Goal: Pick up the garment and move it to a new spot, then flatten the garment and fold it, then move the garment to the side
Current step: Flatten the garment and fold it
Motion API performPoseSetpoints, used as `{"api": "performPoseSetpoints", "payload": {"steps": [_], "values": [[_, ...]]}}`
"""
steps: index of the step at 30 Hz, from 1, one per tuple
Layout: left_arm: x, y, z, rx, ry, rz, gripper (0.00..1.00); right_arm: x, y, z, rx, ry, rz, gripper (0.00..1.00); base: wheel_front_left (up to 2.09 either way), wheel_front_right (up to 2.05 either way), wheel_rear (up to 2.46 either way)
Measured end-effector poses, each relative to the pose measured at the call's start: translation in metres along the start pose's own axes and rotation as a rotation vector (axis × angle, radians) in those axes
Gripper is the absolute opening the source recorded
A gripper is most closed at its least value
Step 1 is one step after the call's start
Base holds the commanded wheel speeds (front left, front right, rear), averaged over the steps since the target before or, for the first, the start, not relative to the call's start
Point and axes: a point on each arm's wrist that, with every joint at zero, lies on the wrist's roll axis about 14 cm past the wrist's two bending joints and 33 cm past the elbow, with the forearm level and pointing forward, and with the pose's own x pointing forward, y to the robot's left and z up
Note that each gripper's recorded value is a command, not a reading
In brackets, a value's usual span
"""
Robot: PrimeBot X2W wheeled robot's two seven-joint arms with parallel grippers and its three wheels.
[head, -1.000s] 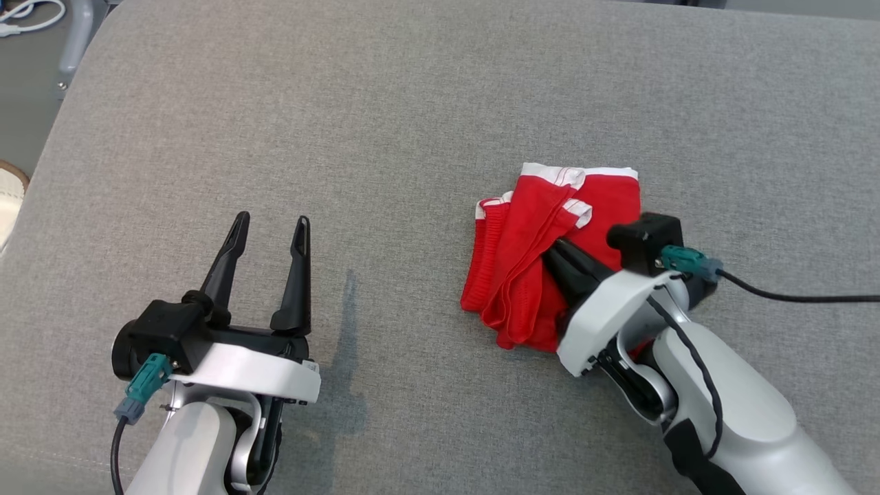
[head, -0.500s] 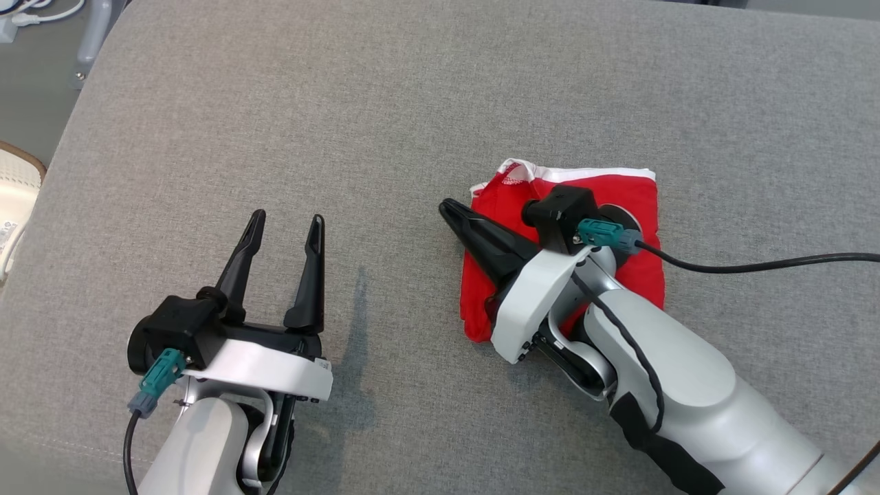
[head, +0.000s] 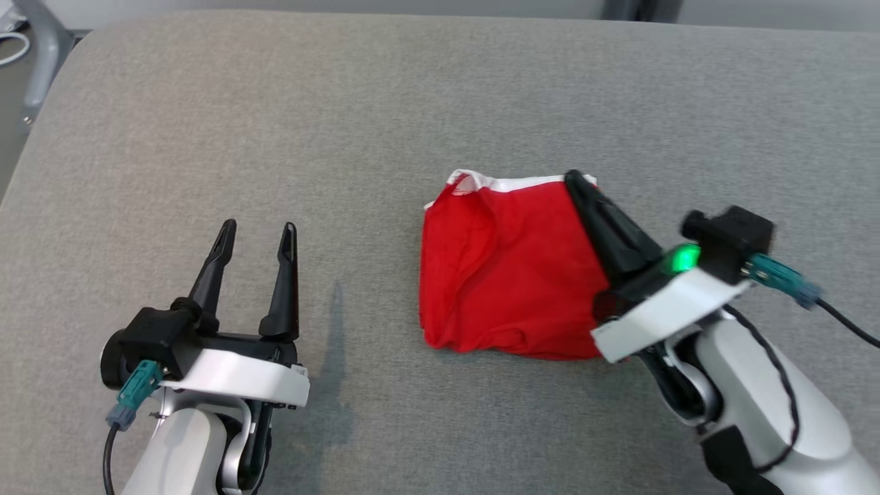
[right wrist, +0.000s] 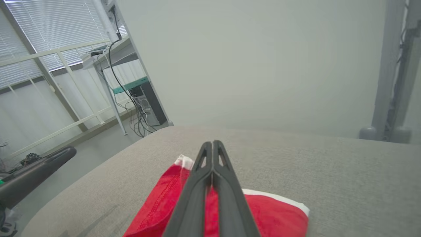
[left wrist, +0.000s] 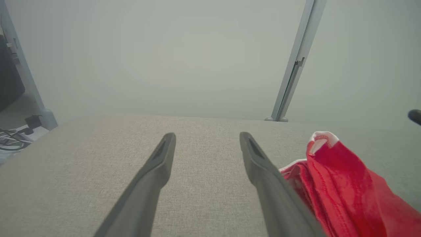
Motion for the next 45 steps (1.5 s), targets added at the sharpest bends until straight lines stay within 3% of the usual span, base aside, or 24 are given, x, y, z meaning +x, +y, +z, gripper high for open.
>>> {"api": "performPoseSetpoints", "payload": {"steps": [9,11,12,26,42,43,44,45], "values": [[0.005,-0.016,0.009,0.016,-0.026,-0.060,1.00,-0.077,-0.074,0.040,-0.098,-0.103,-0.319,0.00,0.00,0.00,0.00],[0.003,-0.019,0.010,0.017,-0.023,-0.070,1.00,-0.093,-0.083,0.045,-0.104,-0.113,-0.378,0.47,0.00,0.00,0.00],[0.003,-0.020,0.010,0.019,-0.022,-0.076,1.00,-0.101,-0.086,0.046,-0.111,-0.115,-0.402,1.00,0.00,0.00,0.00],[-0.013,-0.027,0.019,0.039,-0.013,-0.099,1.00,-0.182,-0.103,0.058,-0.173,-0.080,-0.610,1.00,0.00,0.00,0.00],[-0.016,-0.023,0.021,0.042,-0.010,-0.087,1.00,-0.181,-0.106,0.057,-0.223,-0.025,-0.611,1.00,0.00,0.00,0.00],[-0.015,-0.022,0.021,0.043,-0.010,-0.085,1.00,-0.178,-0.107,0.057,-0.225,-0.026,-0.605,0.78,0.00,0.00,0.00],[-0.015,-0.021,0.021,0.042,-0.010,-0.083,1.00,-0.174,-0.107,0.058,-0.228,-0.025,-0.596,0.31,0.00,0.00,0.00],[-0.015,-0.021,0.021,0.041,-0.011,-0.080,1.00,-0.169,-0.107,0.057,-0.232,-0.016,-0.583,0.00,0.00,0.00,0.00]]}}
